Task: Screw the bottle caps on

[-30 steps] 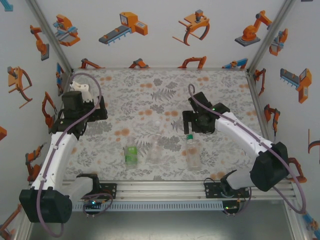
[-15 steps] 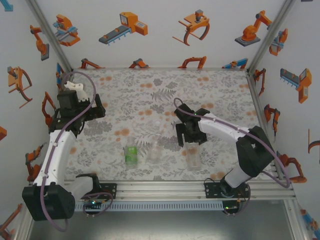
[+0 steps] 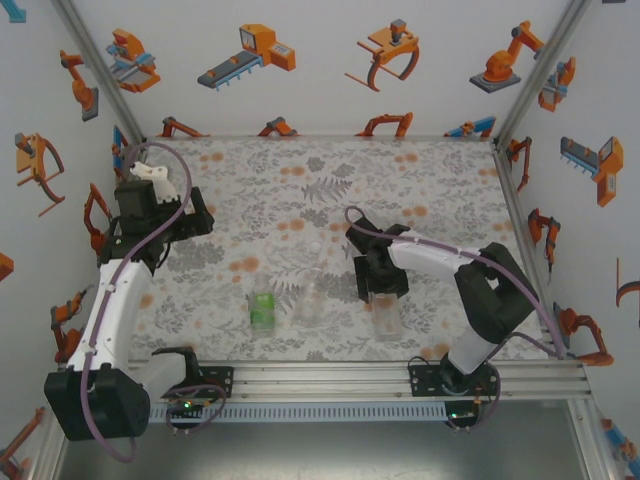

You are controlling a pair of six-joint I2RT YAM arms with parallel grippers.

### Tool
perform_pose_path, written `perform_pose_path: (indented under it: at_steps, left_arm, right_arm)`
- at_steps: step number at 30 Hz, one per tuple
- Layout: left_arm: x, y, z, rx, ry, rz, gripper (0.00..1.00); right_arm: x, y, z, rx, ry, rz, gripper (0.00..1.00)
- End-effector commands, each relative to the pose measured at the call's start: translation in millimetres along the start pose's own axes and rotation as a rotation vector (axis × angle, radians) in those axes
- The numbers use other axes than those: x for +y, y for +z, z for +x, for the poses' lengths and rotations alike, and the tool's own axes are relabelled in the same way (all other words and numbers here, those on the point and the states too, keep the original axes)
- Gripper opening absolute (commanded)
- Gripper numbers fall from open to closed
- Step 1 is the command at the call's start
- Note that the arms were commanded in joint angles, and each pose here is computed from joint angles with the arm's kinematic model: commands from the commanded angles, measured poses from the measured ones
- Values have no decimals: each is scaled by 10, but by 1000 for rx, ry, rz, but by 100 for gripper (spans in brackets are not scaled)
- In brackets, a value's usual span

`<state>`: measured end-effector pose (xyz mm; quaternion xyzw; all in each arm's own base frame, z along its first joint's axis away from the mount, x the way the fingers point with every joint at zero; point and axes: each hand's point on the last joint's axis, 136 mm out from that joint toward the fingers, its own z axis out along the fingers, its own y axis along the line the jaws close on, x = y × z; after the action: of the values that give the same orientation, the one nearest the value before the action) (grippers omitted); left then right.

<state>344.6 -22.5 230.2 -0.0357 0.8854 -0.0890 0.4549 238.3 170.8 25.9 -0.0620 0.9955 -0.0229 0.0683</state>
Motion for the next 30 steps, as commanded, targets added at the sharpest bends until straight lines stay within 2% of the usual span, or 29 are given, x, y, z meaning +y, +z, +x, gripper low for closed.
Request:
perform_pose_path:
  at_steps: [1, 9, 14, 21, 26, 30]
  left_arm:
    - [-25, -1, -51, -15, -15, 20, 97]
    - [-220, 14, -22, -10, 18, 130, 97]
    - [-377, 4, 12, -5, 48, 185, 97]
    - [-852, -212, -190, -89, 55, 398, 97]
    - [-1401, -573, -414, -220, 76, 697, 98]
    - [-1773, -884, -470, -298, 175, 850, 98]
  right_arm:
    - [-2, -24, 26, -5, 11, 3, 62]
    - [-9, -94, 0, -48, 17, -10, 52]
    - [4, -272, -49, -105, 23, -49, 49]
    - [213, -971, -317, -338, -13, -263, 46]
    - [411, -1704, -522, -574, -115, -452, 45]
    - [571, -2291, -592, -783, -223, -611, 43]
